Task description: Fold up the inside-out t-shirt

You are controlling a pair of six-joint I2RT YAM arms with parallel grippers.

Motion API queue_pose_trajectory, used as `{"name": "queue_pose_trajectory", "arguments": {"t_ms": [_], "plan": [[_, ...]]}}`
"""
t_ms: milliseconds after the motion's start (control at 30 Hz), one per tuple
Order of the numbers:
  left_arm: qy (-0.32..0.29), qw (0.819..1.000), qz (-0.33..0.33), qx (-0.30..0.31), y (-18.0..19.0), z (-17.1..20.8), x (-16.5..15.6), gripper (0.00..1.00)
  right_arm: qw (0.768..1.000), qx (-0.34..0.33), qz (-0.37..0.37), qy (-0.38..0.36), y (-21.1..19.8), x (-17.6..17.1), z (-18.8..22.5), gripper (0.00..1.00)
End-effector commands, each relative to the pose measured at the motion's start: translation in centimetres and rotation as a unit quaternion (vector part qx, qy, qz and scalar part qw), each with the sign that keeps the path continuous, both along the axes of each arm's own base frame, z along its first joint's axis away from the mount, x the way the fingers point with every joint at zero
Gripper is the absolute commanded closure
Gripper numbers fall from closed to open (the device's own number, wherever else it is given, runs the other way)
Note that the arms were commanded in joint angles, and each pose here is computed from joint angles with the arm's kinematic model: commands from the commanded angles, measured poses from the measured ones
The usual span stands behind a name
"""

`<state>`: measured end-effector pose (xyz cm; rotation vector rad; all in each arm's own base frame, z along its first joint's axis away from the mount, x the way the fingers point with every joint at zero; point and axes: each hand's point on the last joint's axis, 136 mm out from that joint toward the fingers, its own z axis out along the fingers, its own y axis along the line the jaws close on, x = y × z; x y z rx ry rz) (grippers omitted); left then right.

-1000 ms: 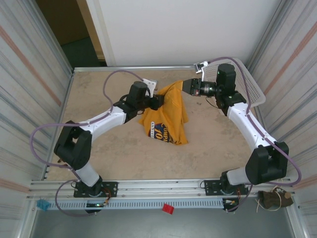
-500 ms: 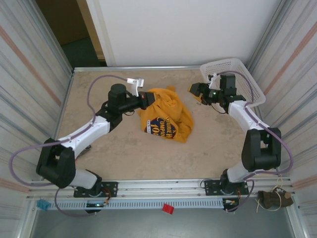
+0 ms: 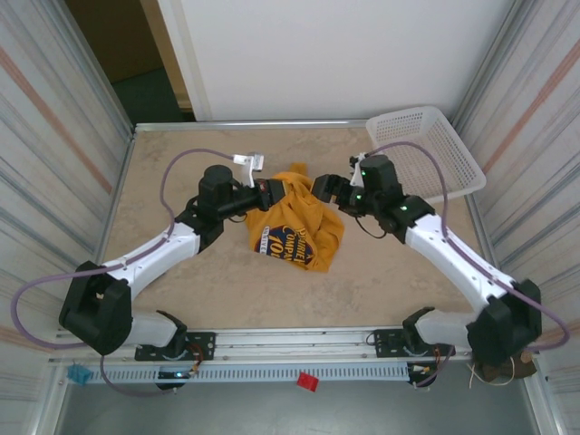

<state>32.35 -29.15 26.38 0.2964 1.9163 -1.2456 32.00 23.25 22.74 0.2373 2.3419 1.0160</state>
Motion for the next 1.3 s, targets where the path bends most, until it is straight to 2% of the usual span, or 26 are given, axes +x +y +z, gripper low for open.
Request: {"name": "queue_pose_trajectory", "arguments": {"t_ms": [0,133,167,200,267,300,400,533,700,833,967,1067,1167,1267], "plan": [[-0.04,0.999,-0.002,-0.02,-0.5,3.9,-0.2,1.0,0.998,0.012,-0.039,0.043,0.5,1.3,-3.1,0.22],[-0.037,0.999,0.005,-0.017,-0.6,3.8,-0.1,1.0,0.994,0.075,-0.021,0.072,3.3,2.6,-4.9,0.23],[-0.033,0.999,0.008,-0.017,-0.6,3.6,0.1,1.0,0.993,0.1,-0.009,0.068,4.1,2.9,-4.7,0.29],[-0.028,0.999,0.013,-0.016,-0.5,3.3,0.2,1.0,0.991,0.118,0.002,0.066,4.7,3.1,-4.5,0.42],[-0.015,0.999,0.03,-0.016,0.0,2.4,0.6,1.0,0.986,0.155,0.025,0.054,5.4,3.5,-3.4,0.93],[-0.007,0.999,0.041,-0.015,0.3,2.0,0.9,1.0,0.984,0.17,0.033,0.05,5.4,3.6,-2.9,1.0],[0.025,0.995,0.091,-0.013,2.5,-0.2,2.2,1.0,0.977,0.208,0.056,0.009,4.2,3.7,0.2,1.0],[0.081,0.985,0.151,-0.03,5.8,-3.8,4.3,0.99,0.954,0.24,0.153,-0.096,2.9,1.9,7.2,1.0],[0.101,0.981,0.166,-0.009,7.8,-6.2,5.2,0.64,0.91,0.249,0.256,-0.208,1.8,-2.1,13.2,1.0],[0.059,0.988,0.144,0.013,8.3,-3.6,4.2,0.46,0.908,0.235,0.279,-0.207,1.6,-2.1,12.9,1.0],[-0.008,0.992,0.11,0.058,7.8,0.4,2.7,0.4,0.907,0.236,0.292,-0.193,1.7,-1.5,12.0,1.0],[-0.069,0.989,0.062,0.115,6.3,2.6,1.6,0.35,0.904,0.236,0.3,-0.191,1.9,-1.3,11.9,1.0],[-0.105,0.98,0.015,0.169,4.2,3.1,1.1,0.33,0.901,0.236,0.311,-0.19,2.0,-1.4,12.0,1.0],[-0.129,0.971,-0.026,0.198,1.9,2.8,1.0,0.32,0.902,0.232,0.312,-0.188,2.1,-1.2,12.0,1.0]]}}
